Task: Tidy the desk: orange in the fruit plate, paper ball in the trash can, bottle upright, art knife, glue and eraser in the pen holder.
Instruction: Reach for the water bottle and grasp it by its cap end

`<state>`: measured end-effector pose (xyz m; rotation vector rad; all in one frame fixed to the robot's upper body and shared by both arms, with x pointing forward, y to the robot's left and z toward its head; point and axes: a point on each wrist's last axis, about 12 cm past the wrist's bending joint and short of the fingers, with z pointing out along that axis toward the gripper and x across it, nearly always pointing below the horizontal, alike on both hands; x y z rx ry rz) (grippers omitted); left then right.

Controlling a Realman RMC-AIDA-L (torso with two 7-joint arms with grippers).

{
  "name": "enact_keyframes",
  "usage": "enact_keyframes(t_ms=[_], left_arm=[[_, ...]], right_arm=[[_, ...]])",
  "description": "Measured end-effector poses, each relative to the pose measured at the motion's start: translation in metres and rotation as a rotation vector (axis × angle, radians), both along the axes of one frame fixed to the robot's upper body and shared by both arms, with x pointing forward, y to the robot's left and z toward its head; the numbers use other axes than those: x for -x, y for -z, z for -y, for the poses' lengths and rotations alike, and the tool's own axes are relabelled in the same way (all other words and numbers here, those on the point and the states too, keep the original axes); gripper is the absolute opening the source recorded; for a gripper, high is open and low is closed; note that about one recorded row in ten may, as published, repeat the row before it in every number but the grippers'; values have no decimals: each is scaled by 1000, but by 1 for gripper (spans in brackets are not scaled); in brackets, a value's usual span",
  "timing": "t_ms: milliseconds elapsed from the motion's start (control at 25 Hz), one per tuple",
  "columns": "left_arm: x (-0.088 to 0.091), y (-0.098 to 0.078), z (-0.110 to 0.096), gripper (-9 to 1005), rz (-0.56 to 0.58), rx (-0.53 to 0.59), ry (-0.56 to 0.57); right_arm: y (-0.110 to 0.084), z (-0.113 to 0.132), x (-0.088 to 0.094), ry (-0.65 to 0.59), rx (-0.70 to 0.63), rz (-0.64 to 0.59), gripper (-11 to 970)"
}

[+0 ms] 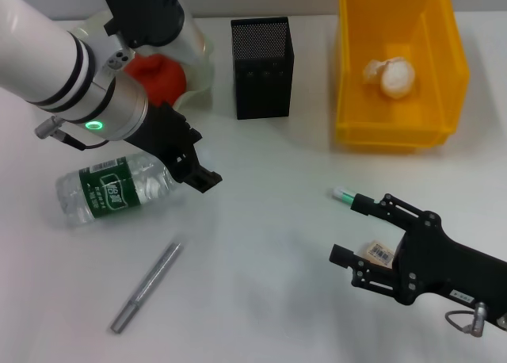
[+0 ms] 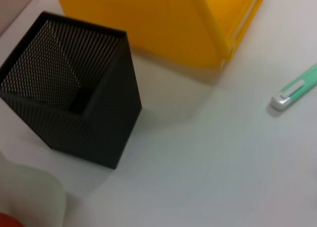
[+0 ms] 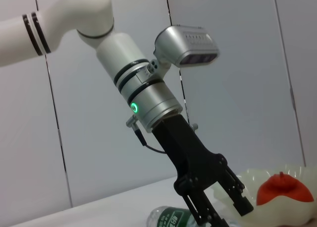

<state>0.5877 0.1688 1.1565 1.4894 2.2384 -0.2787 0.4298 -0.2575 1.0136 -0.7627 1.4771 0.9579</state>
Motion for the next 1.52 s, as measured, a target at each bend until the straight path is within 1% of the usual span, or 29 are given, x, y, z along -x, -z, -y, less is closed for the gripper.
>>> enact_keyframes(t_ms=[80,120,240,560,840,1000,1480,1520], left_arm=[[0,0,3,754,34,-47,6],[0,0,3,754,34,-47,6],[1,5,6,754,47,-104,17],[-1,10,10,753,69,-122,26],[-4,19,16,753,65,-153,33],[-4,20,18,752,68,-165,35],[-7,30,19,752,70,-178,4],[-7,30,19,741,72,-178,3]], right_arm=[[1,-2,-2,1,5,-3,797],[1,-2,-3,1,6,-6,797],[2,-4,-6,4,17,-13,797],[2,-7,-9,-1,20,-14,797],[2,-7,-9,0,18,-17,797],[3,-8,-8,0,15,-21,797],[4,-9,-6,-1,8,-29,797],[4,-9,-6,0,8,-30,797]])
